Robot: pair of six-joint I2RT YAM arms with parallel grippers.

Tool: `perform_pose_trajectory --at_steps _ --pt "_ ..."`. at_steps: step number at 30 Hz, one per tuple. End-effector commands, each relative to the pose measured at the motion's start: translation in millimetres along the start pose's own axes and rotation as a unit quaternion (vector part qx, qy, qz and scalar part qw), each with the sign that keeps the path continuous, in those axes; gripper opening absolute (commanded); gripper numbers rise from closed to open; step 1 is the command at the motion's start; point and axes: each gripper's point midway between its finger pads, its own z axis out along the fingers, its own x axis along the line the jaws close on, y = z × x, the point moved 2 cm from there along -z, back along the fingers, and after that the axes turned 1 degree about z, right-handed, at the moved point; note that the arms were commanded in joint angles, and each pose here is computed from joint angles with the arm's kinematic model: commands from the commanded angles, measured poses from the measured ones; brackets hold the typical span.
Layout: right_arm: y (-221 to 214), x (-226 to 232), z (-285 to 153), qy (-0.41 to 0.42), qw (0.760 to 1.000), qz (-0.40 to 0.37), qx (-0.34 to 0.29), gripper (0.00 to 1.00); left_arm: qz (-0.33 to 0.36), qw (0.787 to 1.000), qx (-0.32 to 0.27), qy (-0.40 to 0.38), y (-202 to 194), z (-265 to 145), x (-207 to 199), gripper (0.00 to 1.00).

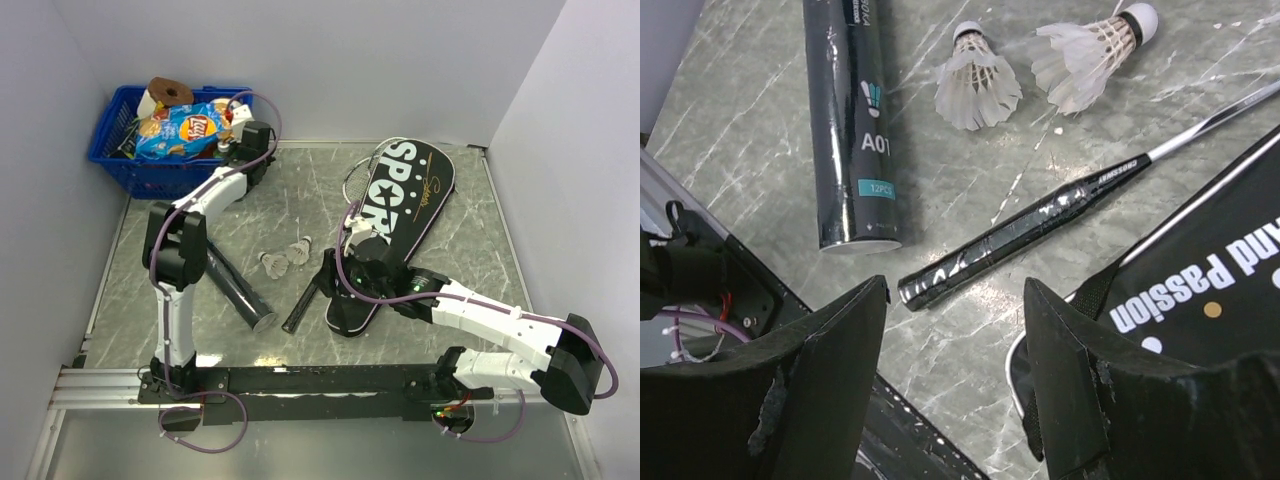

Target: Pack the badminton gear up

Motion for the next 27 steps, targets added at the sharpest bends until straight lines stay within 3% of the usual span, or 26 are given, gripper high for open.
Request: perform_pose_trajectory --at_steps 1,7,12,16,19,27 --pt "11 13 0 0.021 1.000 0.005 -0.018 0.64 -0.027 0.984 -0.051 0.169 56 19 141 0.03" --pt "12 15 -3 0.021 1.000 0.003 -0.019 0.64 -0.034 0.982 -0.061 0.177 66 7 156 0.03" --pt "10 15 -6 0.018 1.000 0.005 -0.019 0.65 -0.040 0.986 -0.070 0.144 84 -15 140 0.08" --pt "13 14 -11 0.008 1.000 0.001 -0.022 0.66 -0.046 0.991 -0.069 0.101 92 -45 115 0.31" --pt "16 10 -15 -0.002 1.000 -0.001 -0.026 0.68 -0.055 0.995 -0.063 0.052 99 -76 89 0.43" --pt "13 -1 -30 -0.030 0.999 -0.009 -0.018 0.75 -0.058 0.996 -0.042 -0.057 111 -181 51 0.62"
